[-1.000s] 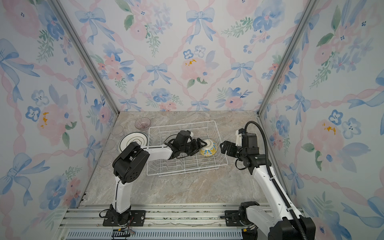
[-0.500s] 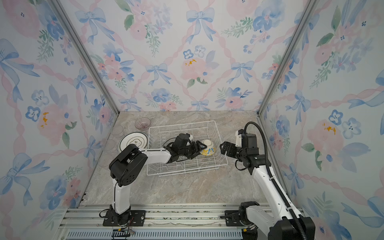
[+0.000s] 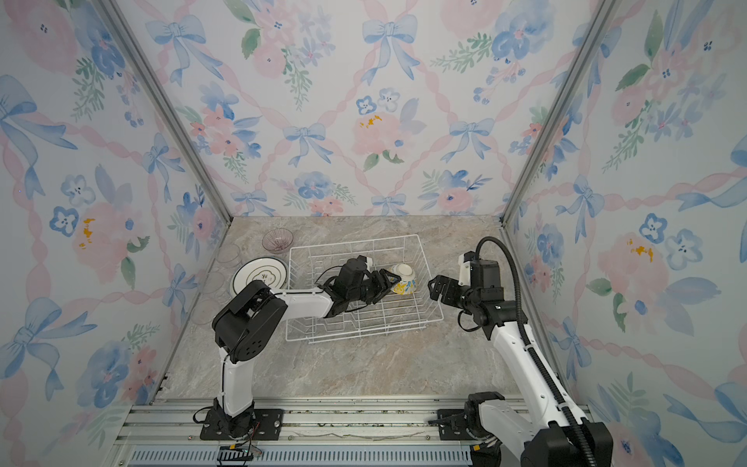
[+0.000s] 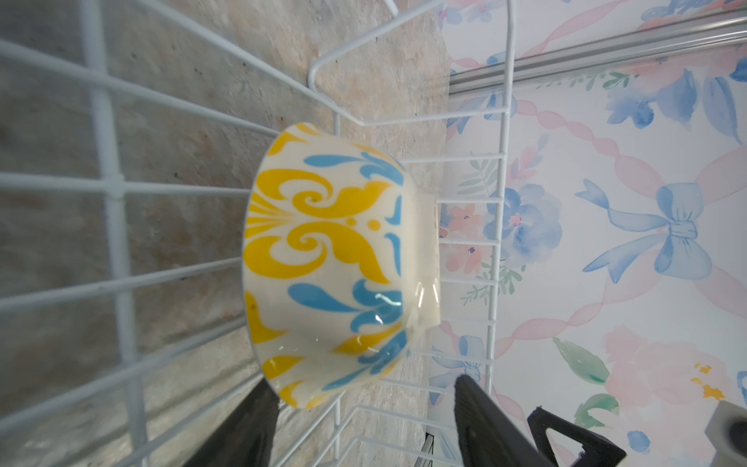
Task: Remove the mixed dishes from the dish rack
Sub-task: 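Lower the left gripper around the yellow-and-blue bowl's rim, then close the left gripper on the bowl's rim and adjust the grip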
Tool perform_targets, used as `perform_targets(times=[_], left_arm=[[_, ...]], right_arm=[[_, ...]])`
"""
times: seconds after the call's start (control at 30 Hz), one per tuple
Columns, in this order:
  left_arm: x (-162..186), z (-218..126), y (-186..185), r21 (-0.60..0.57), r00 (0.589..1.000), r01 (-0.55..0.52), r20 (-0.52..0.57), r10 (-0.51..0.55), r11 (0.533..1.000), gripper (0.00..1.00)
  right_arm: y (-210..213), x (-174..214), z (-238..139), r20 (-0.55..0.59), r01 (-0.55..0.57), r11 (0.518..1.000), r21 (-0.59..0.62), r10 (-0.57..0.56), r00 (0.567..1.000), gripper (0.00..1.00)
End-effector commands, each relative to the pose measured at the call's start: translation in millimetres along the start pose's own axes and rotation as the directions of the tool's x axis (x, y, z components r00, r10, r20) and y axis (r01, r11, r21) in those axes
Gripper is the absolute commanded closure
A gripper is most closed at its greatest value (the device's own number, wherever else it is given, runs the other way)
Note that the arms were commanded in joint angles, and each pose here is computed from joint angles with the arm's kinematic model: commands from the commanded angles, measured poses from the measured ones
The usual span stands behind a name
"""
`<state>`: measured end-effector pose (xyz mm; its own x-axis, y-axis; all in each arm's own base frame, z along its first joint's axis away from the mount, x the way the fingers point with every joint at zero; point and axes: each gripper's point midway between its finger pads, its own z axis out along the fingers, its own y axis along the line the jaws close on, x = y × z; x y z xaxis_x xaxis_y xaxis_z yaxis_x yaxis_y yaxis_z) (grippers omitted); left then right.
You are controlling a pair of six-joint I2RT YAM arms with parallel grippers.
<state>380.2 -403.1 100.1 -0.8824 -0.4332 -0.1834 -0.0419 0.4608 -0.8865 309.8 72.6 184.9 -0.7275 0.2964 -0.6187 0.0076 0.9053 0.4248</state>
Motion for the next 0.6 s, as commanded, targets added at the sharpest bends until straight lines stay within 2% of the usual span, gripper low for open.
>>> perform_targets(times=[0.0,0.27,0.57], left_arm=[[-9.0,0.5,5.5,-0.006,0.998,-0.022,0.056,0.022,1.000,0.31],[-20.0,6.8,9.9,-0.021,0.995,-0.037,0.092,0.039,0.999,0.33],[-27.7,8.3,-6.2,0.084,0.989,-0.071,0.135,0.059,0.994,0.39]], right_arm=[[-2.1,1.8,-0.2,-0.007,0.006,1.000,0.002,-0.006,1.000,0.03],[-2.6,1.6,3.0,-0.015,0.007,1.000,0.002,-0.007,1.000,0.03],[-5.6,2.7,5.6,-0.028,0.005,1.000,0.015,-0.004,1.000,0.03]])
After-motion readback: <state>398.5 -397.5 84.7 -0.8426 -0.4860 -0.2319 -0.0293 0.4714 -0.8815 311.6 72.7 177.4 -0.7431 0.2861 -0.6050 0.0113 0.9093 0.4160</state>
